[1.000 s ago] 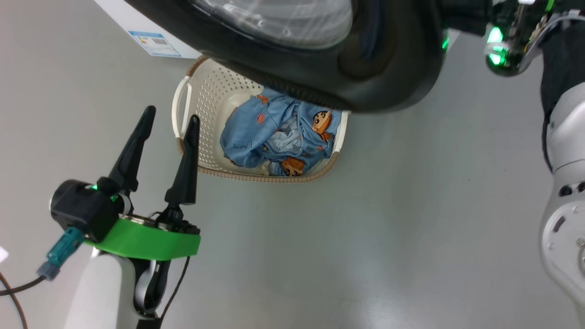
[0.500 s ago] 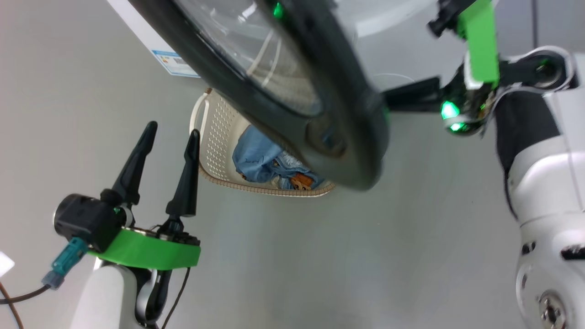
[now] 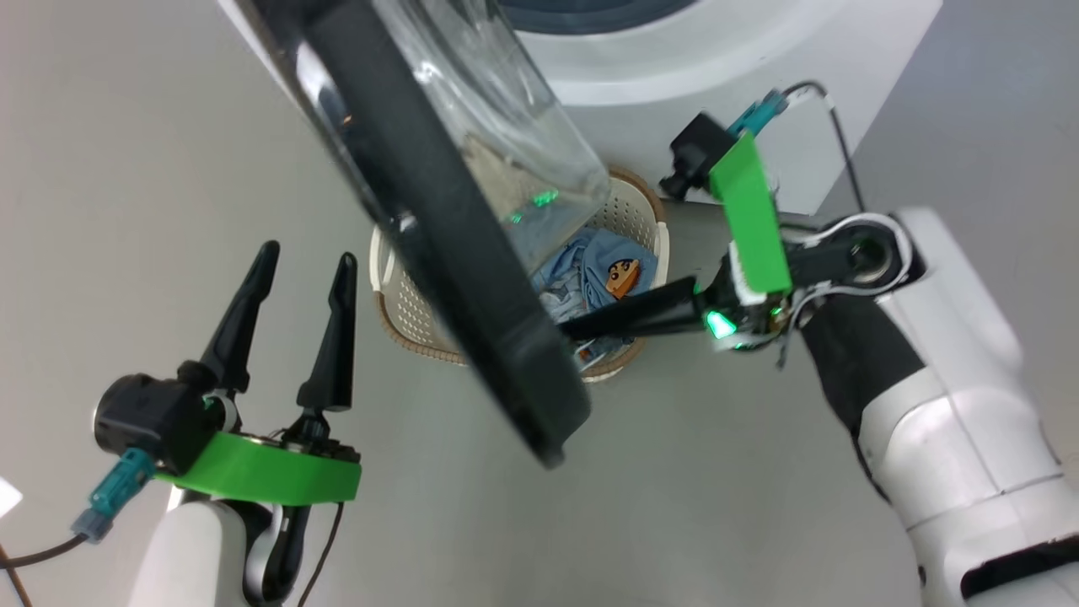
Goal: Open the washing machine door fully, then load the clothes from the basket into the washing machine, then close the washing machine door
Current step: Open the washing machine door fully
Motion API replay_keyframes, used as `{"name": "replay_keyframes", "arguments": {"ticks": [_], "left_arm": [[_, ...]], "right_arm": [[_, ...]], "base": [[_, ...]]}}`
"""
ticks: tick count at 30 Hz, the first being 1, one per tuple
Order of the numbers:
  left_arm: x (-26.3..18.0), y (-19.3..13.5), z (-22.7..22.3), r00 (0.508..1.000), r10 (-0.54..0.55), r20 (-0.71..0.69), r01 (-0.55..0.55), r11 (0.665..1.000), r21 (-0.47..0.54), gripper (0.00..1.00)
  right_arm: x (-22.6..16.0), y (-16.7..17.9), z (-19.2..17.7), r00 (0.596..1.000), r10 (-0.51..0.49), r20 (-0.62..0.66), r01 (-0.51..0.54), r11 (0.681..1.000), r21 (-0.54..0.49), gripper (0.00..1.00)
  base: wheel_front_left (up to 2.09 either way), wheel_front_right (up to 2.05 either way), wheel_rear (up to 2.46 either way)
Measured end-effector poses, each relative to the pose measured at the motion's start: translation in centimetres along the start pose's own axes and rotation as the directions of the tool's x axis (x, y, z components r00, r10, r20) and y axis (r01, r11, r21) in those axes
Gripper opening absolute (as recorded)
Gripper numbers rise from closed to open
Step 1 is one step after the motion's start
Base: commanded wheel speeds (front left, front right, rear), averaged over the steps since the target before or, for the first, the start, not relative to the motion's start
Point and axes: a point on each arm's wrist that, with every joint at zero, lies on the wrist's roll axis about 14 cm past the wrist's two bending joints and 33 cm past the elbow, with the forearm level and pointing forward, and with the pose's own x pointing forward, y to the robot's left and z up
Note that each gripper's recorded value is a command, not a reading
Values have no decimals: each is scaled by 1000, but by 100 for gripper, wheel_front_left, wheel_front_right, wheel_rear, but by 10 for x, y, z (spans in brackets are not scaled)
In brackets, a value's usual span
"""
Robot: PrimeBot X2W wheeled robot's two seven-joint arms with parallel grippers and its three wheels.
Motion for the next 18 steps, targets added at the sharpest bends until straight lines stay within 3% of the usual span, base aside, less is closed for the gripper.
{"name": "replay_keyframes", "arguments": {"ticks": [9, 18], "left_arm": [[-4, 6, 5, 1000, 19, 9, -19, 1000, -4, 100], [-6, 6, 4, 1000, 21, 5, -21, 1000, -9, 100]], "right_arm": [[30, 6, -18, 999, 42, -29, -42, 999, 16, 0], [36, 11, -14, 997, 67, 44, -69, 997, 32, 0]], "base": [[0, 0, 0], [0, 0, 0]]}}
